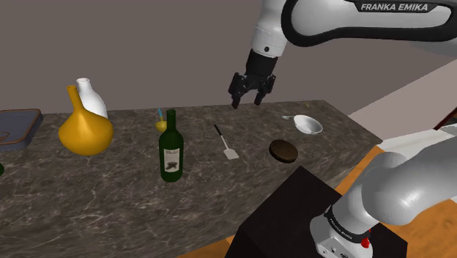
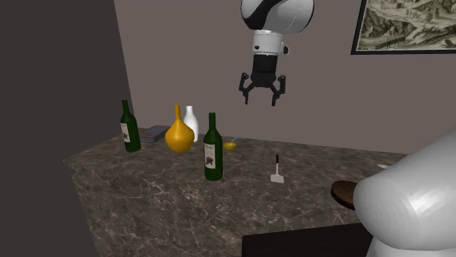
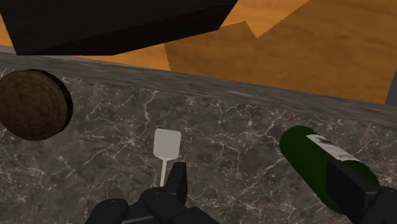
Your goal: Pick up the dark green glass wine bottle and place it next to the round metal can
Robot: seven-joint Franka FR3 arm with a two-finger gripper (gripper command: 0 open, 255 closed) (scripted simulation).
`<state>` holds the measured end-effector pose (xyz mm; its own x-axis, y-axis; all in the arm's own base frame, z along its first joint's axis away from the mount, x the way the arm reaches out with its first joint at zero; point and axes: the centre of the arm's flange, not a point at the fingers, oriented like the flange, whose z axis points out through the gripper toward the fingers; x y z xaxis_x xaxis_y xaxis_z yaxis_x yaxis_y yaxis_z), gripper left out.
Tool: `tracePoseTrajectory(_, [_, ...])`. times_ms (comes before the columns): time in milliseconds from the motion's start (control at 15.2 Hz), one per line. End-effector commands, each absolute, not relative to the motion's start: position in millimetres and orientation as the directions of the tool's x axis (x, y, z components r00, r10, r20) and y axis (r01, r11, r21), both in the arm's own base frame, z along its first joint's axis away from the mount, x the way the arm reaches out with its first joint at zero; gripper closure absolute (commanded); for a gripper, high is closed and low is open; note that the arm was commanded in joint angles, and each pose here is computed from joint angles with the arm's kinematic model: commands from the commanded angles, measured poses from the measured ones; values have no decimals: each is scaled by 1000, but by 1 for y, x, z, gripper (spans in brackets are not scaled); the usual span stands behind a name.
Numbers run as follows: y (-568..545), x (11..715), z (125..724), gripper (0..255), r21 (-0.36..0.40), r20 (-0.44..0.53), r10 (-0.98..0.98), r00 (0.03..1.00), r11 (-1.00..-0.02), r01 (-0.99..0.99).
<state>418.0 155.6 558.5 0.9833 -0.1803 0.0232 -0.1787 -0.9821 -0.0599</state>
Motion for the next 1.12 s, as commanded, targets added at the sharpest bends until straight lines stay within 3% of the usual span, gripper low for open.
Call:
tracePoseTrajectory(0, [177,433,551,0,-55,31,-189,981,-981,-187])
tracePoseTrajectory(1056, [331,569,497,0,-6,95,-247,964,-969,-248])
